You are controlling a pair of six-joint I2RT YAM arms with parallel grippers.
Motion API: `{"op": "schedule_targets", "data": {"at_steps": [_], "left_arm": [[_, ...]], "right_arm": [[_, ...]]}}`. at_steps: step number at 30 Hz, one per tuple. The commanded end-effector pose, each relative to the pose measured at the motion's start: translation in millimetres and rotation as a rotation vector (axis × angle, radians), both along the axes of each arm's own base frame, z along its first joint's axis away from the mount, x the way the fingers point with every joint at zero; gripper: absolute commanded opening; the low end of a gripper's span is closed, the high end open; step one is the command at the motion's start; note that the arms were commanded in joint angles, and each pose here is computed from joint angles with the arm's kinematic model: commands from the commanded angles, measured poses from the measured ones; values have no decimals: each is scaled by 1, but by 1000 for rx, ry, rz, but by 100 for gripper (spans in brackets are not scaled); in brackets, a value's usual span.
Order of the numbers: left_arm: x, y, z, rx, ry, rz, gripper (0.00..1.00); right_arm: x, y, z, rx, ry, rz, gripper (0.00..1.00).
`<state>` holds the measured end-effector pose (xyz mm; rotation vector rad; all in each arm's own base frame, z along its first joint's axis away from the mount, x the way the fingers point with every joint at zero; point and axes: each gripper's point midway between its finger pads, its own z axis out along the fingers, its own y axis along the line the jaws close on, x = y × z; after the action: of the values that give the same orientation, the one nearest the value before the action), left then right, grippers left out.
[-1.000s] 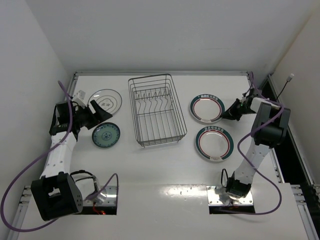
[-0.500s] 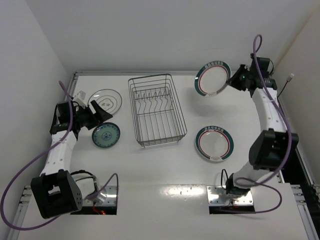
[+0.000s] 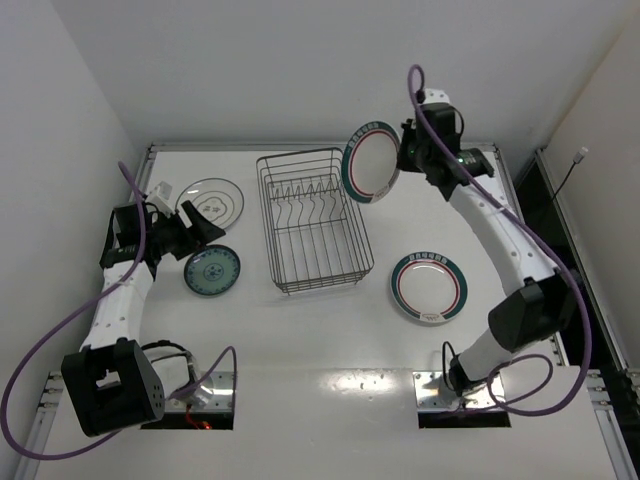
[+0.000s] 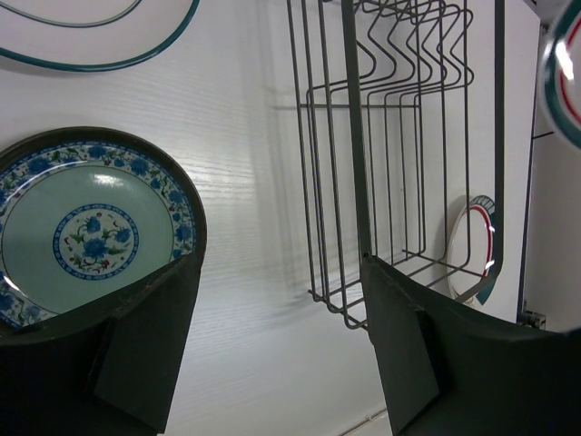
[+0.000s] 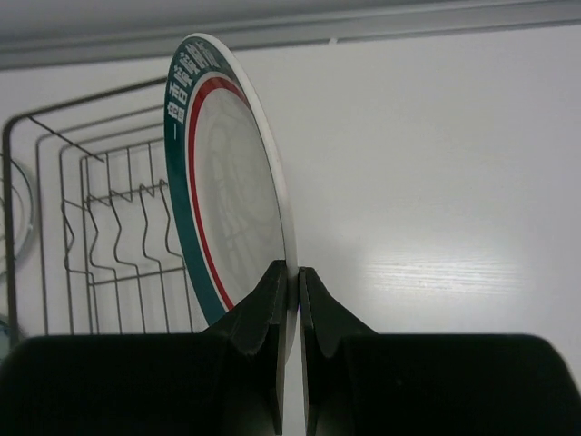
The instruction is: Load the plates into the dish rack
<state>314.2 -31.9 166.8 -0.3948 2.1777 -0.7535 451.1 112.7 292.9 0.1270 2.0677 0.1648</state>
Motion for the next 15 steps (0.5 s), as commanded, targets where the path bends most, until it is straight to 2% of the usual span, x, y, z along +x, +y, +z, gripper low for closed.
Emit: {"op": "schedule_targets", "data": {"at_steps": [1, 15], "left_arm": [[2, -1, 2, 22, -30, -21, 69], [3, 0, -1, 25, -19, -14, 69]], "right_arm": [[10, 8, 18, -71, -77, -58, 0], [27, 64, -10, -301, -68, -56, 0]]}}
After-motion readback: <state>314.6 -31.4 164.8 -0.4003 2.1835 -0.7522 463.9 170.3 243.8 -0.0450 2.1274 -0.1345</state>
